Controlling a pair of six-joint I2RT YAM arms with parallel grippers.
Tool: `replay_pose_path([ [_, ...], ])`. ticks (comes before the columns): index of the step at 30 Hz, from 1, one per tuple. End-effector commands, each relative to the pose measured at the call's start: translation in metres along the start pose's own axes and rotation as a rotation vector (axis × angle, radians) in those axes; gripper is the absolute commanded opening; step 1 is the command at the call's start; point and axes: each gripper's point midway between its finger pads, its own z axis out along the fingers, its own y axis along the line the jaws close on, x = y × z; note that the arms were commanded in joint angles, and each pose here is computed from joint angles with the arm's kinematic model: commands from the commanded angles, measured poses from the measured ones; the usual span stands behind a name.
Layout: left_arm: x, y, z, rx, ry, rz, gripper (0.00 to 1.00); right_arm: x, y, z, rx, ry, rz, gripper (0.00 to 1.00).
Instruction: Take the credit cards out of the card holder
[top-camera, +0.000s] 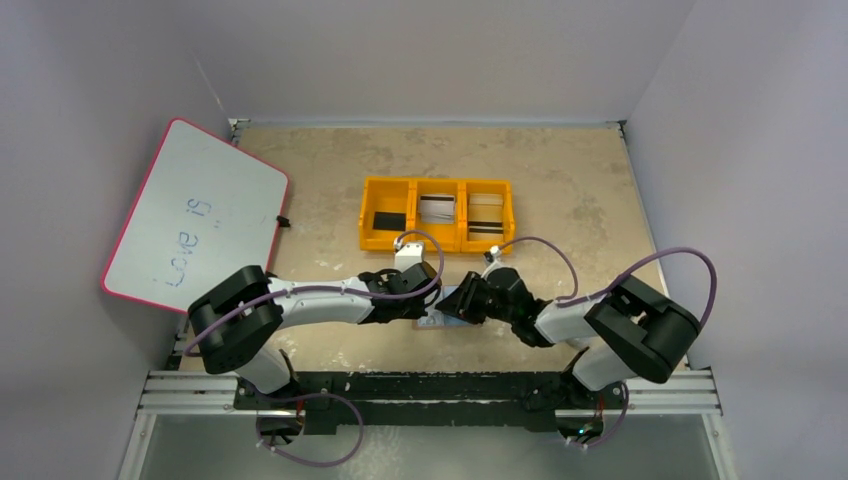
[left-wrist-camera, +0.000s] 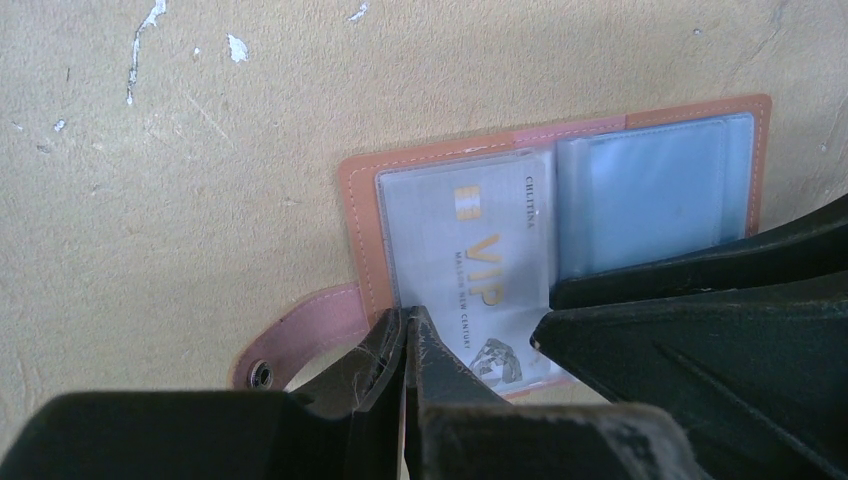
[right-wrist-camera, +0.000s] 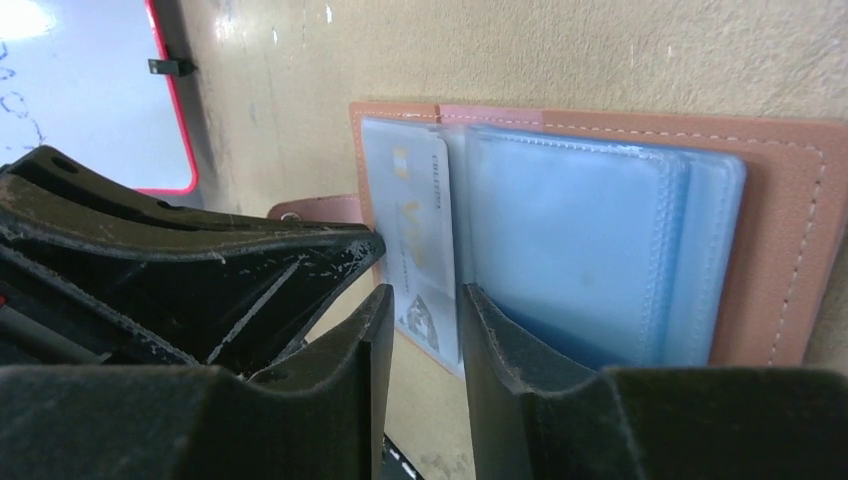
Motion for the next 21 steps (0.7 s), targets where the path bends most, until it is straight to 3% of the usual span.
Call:
replay_pose_path([
  [1,0.008,-0.012,0.003,0.051,0.024,-0.008,0.0,-0.005,-0.025,0.004,0.134,-0.019,-0.01,0.35],
  [7,0.012,-0.018,0.005,0.084,0.038,-0.011,0.0,0.002,-0.038,0.008,0.155,-0.003,0.031,0.34],
  [13,0.014,-0.02,0.006,0.102,0.045,-0.014,0.0,0.004,-0.009,0.01,-0.011,0.011,0.011,0.26],
  [18,0.013,-0.016,0.004,0.083,0.038,-0.015,0.0,0.001,0.002,0.008,-0.067,-0.005,0.031,0.16],
  [21,0.01,-0.009,0.004,0.051,0.019,-0.011,0.0,-0.004,0.001,0.002,-0.055,-0.04,0.047,0.04],
])
